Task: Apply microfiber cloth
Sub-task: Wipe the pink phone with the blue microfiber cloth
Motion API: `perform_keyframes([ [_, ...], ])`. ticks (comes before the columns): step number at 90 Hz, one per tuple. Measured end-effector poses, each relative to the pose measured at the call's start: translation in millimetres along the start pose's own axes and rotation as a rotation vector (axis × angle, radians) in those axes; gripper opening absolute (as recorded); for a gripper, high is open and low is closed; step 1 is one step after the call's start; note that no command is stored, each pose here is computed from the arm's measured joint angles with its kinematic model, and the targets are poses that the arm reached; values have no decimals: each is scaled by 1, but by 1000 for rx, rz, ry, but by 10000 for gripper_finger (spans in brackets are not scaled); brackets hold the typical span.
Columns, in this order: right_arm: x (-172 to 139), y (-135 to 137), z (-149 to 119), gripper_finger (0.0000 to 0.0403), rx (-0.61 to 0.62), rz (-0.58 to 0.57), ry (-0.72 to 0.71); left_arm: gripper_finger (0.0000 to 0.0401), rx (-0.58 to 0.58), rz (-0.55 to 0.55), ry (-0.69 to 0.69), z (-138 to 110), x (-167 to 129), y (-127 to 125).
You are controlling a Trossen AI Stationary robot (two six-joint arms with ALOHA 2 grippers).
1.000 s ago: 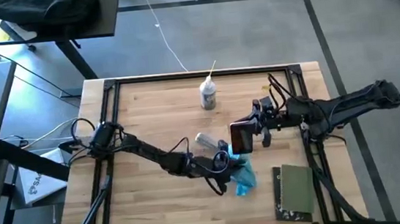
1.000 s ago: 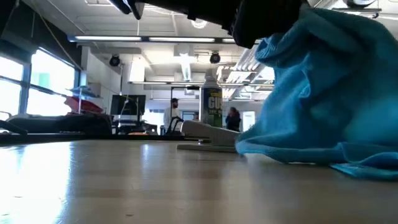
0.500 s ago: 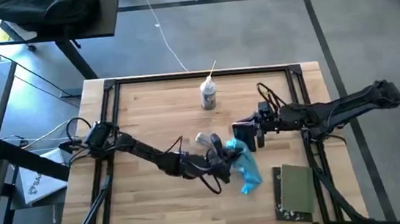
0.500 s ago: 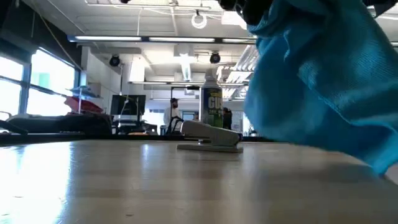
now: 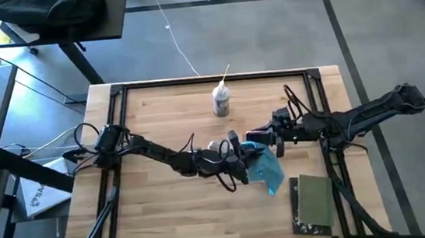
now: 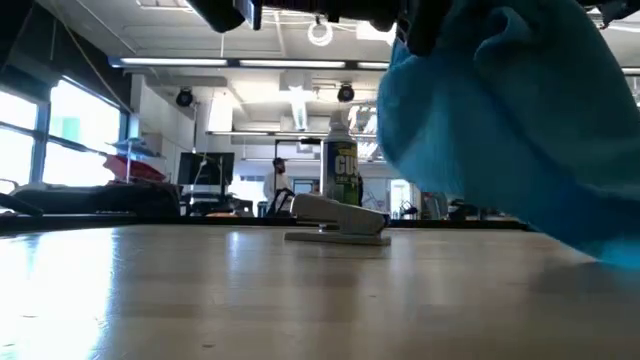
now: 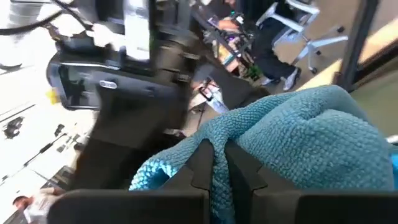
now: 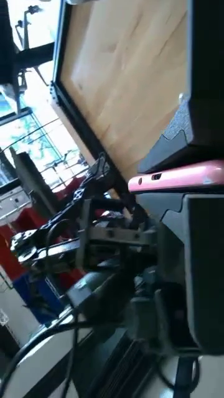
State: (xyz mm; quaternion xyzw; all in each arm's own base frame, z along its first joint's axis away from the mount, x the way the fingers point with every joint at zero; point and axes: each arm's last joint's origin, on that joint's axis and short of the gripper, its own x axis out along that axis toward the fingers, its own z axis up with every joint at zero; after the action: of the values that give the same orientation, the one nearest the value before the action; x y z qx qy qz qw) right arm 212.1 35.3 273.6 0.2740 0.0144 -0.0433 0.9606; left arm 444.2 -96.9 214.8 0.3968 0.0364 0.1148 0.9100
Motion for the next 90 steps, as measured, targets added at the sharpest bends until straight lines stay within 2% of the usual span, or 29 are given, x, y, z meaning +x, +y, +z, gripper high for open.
perform_keyframes([
  [17,1,7,9,3,-23,28,-22,0,15,-49,12,-5,-2,-27],
  [28,0,9,13,3,-23,39,-33,0,10,-29,13,-3,-6,-38],
  [41,0,10,14,3,0,48,-37,0,48,15,-15,6,-11,-40],
  [59,0,10,14,3,1,51,-37,0,172,125,-33,7,-7,-26],
  [71,1,9,13,3,1,36,-28,0,163,207,-73,2,0,-8],
  [81,1,9,13,3,3,36,-28,0,180,214,-125,1,8,4],
  [90,1,9,12,3,2,38,-23,0,205,168,-160,0,15,9],
])
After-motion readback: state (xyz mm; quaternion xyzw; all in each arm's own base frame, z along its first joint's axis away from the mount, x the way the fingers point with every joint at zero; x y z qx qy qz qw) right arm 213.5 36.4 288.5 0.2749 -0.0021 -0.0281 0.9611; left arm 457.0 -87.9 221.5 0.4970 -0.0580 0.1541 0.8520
